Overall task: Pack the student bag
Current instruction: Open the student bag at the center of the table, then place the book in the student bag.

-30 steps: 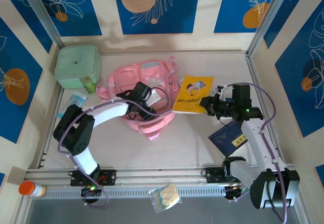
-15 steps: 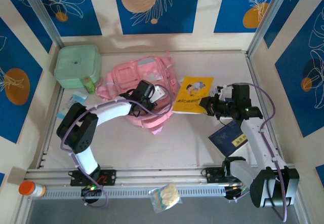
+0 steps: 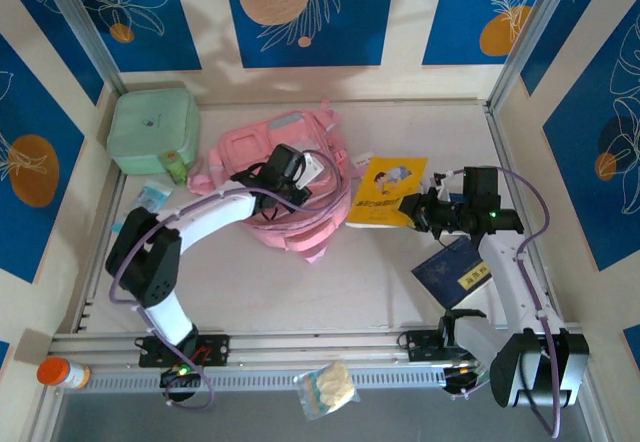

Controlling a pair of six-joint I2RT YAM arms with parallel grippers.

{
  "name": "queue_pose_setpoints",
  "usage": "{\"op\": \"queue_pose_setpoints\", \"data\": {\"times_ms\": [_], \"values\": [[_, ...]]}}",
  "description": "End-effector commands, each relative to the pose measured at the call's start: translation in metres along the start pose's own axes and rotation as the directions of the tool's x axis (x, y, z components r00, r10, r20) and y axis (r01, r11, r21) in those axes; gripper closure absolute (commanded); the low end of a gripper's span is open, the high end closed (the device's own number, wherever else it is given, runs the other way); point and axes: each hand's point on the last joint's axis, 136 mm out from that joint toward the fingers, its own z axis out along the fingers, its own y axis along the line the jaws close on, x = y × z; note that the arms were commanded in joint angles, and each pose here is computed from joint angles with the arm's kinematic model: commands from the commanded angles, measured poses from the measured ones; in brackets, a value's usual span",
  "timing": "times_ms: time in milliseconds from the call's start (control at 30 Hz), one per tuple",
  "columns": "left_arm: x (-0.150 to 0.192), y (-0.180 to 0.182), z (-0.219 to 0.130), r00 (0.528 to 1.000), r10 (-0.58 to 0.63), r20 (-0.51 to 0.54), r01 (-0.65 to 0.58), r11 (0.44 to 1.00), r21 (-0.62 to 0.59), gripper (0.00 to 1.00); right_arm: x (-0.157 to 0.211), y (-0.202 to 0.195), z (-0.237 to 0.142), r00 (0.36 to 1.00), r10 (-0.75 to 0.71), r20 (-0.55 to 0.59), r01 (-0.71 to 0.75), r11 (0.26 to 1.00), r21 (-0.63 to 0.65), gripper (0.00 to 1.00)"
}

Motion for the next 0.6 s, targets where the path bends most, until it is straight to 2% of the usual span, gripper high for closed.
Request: {"op": "queue_pose_setpoints", "data": {"times_ms": [0,200,333,567], "values": [[-0.046,0.030,-0.061,0.983,-0.101,0.154,0.114,0.990,-0.078,1.00,0.010,0.022,-0.008,0.996,-0.073,-0.043,0.070,0.995,-0.068,1.00],[-0.065,0.039,-0.102,0.971,-0.096,0.219,0.117,0.989,-0.089,1.00,0.025,0.014,0.008,0.989,-0.073,-0.130,0.065,0.996,-0.069,1.00],[-0.078,0.048,-0.122,0.963,-0.082,0.257,0.114,0.987,-0.110,1.00,0.037,0.027,0.027,0.973,-0.136,-0.187,0.117,0.987,-0.109,1.00],[-0.100,0.053,-0.144,0.939,-0.080,0.333,0.114,0.990,-0.082,1.00,0.048,0.051,0.092,0.921,-0.251,-0.299,0.228,0.968,-0.109,1.00]]}}
